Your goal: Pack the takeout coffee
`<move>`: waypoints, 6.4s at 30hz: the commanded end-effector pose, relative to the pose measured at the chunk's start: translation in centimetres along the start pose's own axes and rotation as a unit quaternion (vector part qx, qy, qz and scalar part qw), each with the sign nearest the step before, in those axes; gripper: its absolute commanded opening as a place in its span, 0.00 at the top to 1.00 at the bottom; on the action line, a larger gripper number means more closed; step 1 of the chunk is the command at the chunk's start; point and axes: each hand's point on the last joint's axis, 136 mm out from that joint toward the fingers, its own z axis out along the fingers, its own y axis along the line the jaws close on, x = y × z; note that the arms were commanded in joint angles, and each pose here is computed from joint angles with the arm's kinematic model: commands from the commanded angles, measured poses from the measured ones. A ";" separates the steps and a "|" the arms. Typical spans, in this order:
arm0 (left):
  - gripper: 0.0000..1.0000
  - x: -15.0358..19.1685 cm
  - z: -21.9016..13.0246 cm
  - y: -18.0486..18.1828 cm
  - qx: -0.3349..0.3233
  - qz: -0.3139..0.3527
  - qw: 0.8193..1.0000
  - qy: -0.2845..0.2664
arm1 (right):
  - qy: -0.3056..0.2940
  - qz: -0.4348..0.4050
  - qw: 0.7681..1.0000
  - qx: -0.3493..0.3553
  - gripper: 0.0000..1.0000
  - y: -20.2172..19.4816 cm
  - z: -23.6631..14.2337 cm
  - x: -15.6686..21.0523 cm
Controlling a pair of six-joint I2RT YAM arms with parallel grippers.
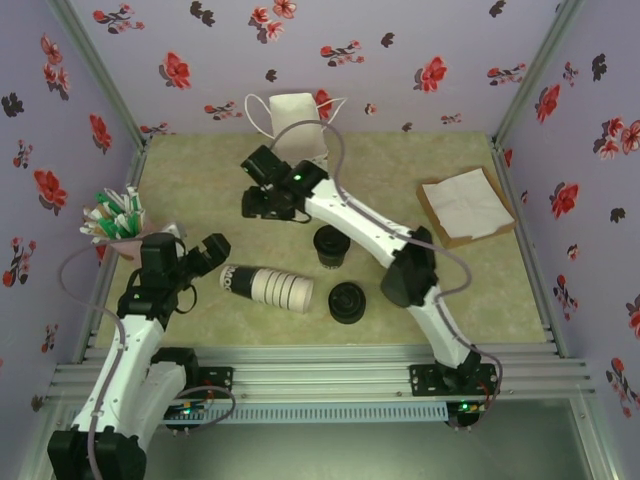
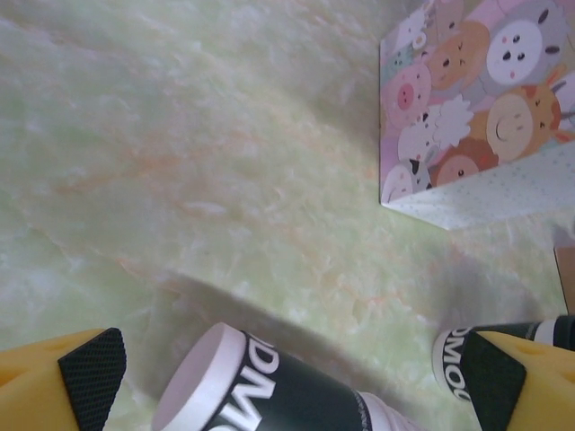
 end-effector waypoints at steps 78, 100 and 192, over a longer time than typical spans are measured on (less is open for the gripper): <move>0.01 8.4 5.3 3.6 -0.030 -0.017 0.990 0.138 | 0.067 0.106 0.975 -0.181 0.36 2.5 -0.4 19.9; 0.01 9.3 6.7 0.3 0.074 -0.096 0.980 0.155 | 0.080 -0.062 0.994 -0.052 0.50 2.4 -2.8 15.7; 0.01 -15.2 -5.6 -13.8 0.178 0.019 0.982 -0.057 | -0.002 -0.160 0.974 -0.159 0.32 9.0 -11.2 12.9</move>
